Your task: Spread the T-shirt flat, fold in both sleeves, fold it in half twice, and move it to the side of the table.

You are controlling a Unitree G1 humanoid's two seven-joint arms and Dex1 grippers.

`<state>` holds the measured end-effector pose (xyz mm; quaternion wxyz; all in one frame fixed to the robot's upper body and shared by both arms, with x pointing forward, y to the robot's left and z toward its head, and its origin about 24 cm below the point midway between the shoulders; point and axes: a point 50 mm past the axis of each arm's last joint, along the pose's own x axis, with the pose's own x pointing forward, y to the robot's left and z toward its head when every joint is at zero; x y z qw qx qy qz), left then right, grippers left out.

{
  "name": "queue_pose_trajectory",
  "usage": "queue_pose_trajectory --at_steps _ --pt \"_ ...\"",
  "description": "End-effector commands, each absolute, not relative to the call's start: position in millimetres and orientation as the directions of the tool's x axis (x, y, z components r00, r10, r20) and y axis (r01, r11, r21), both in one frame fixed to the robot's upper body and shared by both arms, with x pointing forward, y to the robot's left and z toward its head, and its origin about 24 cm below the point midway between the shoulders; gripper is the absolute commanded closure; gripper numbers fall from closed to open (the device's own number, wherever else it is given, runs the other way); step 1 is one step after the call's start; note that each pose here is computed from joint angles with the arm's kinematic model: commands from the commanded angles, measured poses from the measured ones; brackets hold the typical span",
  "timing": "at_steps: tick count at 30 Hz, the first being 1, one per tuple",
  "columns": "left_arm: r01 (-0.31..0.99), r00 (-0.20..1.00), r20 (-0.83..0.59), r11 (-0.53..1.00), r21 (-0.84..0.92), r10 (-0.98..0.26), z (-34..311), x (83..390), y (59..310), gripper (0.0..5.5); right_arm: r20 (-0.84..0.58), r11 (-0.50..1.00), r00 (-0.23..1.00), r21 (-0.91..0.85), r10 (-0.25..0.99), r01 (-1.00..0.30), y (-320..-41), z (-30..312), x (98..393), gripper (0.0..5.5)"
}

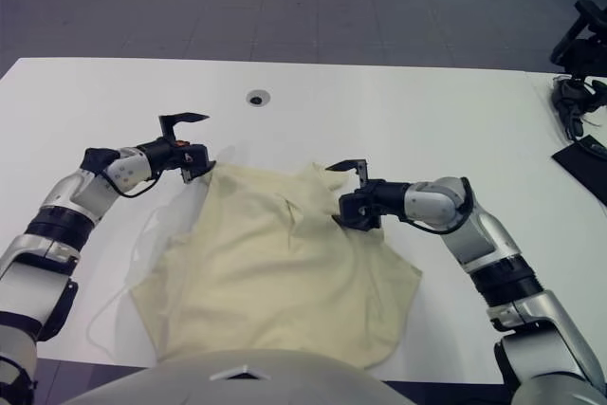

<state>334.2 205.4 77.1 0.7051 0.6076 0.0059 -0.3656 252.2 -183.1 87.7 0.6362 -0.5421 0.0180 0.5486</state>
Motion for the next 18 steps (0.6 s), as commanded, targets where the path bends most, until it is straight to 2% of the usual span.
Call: queue_pose_trajectory --at_steps 1,4,10,18 --pt "0.527 0.745 -0.462 0.001 0.85 -0.481 76 338 209 0.12 -0.762 -0.262 0.288 -0.51 0.58 -0.819 -207 72 229 0.1" --pt "0.529 0.748 -0.463 0.005 0.849 -0.476 75 339 210 0.12 -0.748 -0.246 0.279 -0.506 0.603 -0.827 -209 82 225 0.1" --pt "0.537 0.749 -0.471 0.008 0.844 -0.466 71 336 214 0.12 -0.706 -0.262 0.201 -0.489 0.679 -0.832 -195 95 211 0.1" --pt "0.546 0.75 -0.475 0.025 0.837 -0.461 67 333 218 0.12 -0.678 -0.287 0.051 -0.377 0.734 -0.881 -186 100 189 0.1"
